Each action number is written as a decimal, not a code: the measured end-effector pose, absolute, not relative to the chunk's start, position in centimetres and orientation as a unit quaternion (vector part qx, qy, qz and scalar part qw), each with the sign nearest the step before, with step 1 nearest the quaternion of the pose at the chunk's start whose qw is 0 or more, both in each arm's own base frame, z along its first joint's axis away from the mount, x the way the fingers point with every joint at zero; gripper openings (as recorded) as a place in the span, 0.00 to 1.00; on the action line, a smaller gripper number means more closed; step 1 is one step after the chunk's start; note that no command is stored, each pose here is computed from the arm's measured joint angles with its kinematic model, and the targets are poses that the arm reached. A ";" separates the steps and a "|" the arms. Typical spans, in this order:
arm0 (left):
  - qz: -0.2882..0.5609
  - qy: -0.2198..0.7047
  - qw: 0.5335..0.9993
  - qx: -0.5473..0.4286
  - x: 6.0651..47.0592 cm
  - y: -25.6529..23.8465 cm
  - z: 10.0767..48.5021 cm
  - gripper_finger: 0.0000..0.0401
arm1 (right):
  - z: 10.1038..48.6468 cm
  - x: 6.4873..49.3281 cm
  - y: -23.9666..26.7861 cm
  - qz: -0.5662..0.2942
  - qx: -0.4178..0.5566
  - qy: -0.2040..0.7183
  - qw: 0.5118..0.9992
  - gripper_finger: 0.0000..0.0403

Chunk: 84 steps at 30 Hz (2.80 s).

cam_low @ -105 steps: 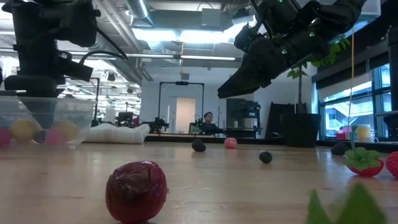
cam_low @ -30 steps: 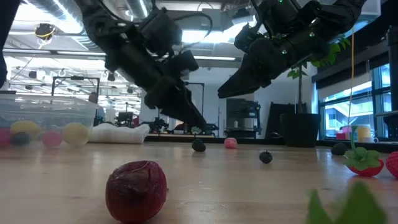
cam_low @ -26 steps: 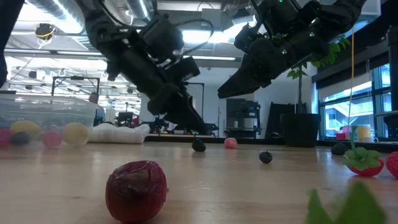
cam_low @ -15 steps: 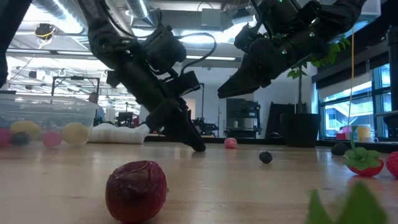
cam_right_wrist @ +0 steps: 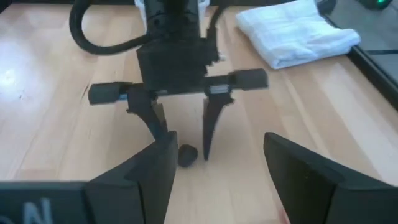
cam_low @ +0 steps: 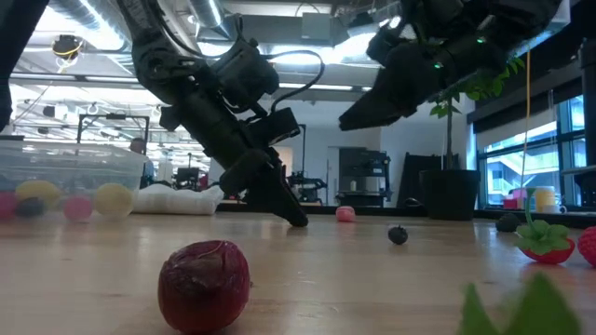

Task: Pick and placing Produce into tupperware
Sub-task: Put the left black berry into the transparent bin

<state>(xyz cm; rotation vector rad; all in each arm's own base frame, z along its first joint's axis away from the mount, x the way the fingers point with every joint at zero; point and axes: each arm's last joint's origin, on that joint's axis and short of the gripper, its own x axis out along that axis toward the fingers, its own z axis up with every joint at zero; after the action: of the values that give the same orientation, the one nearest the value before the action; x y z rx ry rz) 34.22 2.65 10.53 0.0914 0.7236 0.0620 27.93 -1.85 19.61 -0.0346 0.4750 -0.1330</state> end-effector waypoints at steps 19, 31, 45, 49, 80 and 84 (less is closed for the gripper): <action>0.031 0.352 0.934 0.047 34.2 2.7 10.6 0.34 | 15.5 17.1 -1.4 -0.079 0.020 0.100 0.992 0.60; 0.033 0.351 0.934 0.048 34.2 2.7 10.6 0.25 | 14.8 16.3 -1.4 -0.079 0.025 0.073 0.994 0.60; 0.028 0.356 0.933 0.046 33.5 2.6 12.7 0.22 | 14.8 16.3 -1.4 -0.079 0.025 0.073 0.994 0.60; 0.028 0.373 0.926 0.045 32.3 2.5 14.7 0.22 | 14.8 16.3 -1.4 -0.079 0.025 0.073 0.994 0.60; 0.192 0.506 0.831 -0.131 15.7 1.6 25.7 0.02 | 14.7 16.3 -1.4 -0.080 0.036 0.078 0.993 0.60; 0.182 0.508 0.831 -0.137 15.7 1.5 25.7 0.06 | 14.7 16.3 -1.4 -0.080 0.036 0.078 0.993 0.60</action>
<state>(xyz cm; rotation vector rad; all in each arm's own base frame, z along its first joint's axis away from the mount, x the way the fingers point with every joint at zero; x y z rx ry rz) 15.73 1.55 25.66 -0.2909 1.0779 0.3866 16.28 -1.38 14.74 0.0722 0.1555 -0.1608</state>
